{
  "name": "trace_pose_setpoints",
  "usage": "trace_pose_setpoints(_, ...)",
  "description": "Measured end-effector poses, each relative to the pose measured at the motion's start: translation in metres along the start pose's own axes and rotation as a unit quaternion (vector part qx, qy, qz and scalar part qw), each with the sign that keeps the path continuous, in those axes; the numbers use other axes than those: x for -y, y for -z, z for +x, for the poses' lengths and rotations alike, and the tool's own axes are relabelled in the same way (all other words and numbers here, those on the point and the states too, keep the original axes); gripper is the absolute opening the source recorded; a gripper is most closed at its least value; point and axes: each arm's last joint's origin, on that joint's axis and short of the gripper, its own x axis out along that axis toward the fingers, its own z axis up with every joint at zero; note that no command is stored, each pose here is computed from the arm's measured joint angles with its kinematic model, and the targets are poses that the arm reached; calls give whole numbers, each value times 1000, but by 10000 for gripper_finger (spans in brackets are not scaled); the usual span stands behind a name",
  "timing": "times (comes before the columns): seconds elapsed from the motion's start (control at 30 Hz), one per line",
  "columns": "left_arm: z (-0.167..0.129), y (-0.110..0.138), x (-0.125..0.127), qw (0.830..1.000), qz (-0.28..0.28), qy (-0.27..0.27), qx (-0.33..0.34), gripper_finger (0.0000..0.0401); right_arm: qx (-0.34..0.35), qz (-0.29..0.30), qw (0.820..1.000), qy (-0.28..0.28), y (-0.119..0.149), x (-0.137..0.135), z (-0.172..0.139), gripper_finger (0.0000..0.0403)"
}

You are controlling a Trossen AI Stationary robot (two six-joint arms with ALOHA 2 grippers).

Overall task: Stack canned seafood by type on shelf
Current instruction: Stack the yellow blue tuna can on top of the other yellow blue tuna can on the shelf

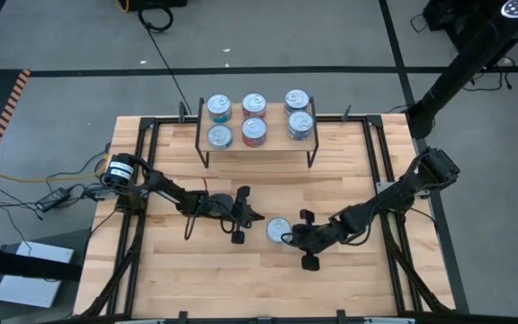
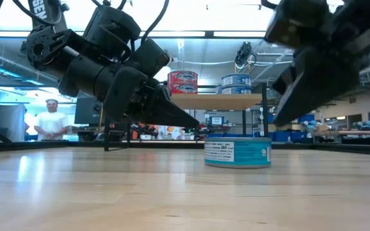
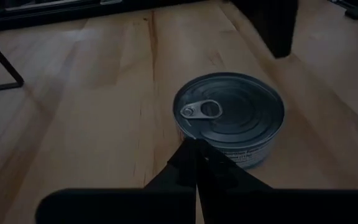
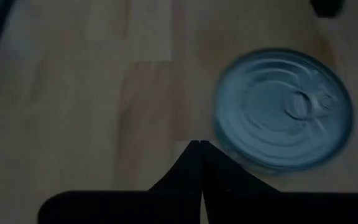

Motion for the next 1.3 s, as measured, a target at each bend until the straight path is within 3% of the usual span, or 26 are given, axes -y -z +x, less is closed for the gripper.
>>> trace_pose_setpoints(0.17, 0, 0, 0, 1000, 0, 1, 2, 3, -8, -17, 1000, -8, -13, -6, -5, 9)
trace_pose_setpoints(0.53, 7, 9, 1, 1000, 12, 1, 15, 3, -33, -26, 999, -28, 3, -8, 28, 9)
trace_pose_setpoints(0.83, 20, 25, 3, 999, 12, -2, 37, 3, -1, -30, 1000, 7, 1, -7, 34, 9)
trace_pose_setpoints(1.23, 31, 23, 8, 999, 33, -2, 18, 3, 14, -25, 999, 31, -4, 1, 34, 9)
trace_pose_setpoints(1.3, 31, 23, 7, 999, 38, -24, 16, 3, 13, -26, 999, 29, -5, 0, 32, 9)
